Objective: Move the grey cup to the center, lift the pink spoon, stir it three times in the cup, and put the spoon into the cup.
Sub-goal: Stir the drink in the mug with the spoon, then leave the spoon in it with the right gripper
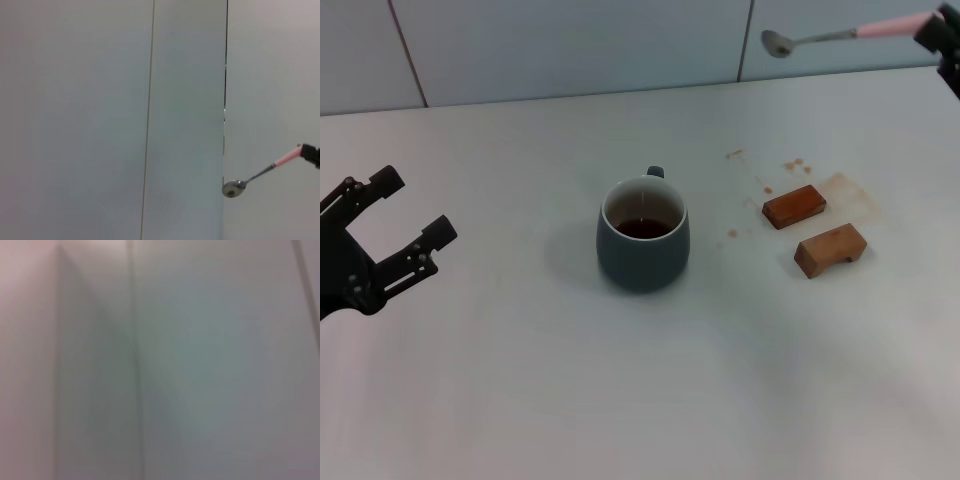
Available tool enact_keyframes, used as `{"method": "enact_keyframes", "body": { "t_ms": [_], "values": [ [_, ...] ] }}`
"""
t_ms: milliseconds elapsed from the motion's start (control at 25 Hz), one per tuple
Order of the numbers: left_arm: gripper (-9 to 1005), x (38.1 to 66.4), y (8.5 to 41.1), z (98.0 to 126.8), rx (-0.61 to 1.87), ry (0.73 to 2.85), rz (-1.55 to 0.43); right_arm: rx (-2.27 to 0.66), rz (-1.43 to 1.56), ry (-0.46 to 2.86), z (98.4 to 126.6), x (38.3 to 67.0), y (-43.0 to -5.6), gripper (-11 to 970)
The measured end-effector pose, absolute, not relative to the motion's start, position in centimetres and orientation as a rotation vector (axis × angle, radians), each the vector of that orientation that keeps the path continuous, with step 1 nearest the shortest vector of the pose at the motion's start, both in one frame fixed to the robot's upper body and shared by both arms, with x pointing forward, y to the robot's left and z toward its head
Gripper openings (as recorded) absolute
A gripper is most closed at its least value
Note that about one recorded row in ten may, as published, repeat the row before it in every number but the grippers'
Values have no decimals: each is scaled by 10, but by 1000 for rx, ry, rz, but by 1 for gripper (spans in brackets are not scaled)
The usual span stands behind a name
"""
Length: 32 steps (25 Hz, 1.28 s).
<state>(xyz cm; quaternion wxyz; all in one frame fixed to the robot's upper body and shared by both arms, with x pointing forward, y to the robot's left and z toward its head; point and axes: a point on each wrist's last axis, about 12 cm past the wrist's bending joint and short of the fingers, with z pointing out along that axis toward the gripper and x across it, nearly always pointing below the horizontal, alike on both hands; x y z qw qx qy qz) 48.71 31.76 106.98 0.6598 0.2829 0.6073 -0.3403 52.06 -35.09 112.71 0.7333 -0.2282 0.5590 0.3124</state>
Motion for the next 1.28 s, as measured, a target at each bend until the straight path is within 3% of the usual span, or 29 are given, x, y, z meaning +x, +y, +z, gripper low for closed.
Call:
{"method": "enact_keyframes", "body": {
  "t_ms": [440,760,1280],
  "values": [
    [859,487,315,1069,620,1364,-779,-771,882,1323,1205,568,-318,104],
    [859,488,312,1069,620,1357,-788,-932,871,1577,1263,577,-287,105],
    [859,486,310,1068,624,1351,-797,-1054,775,1895,1281,606,-232,105]
  ]
}}
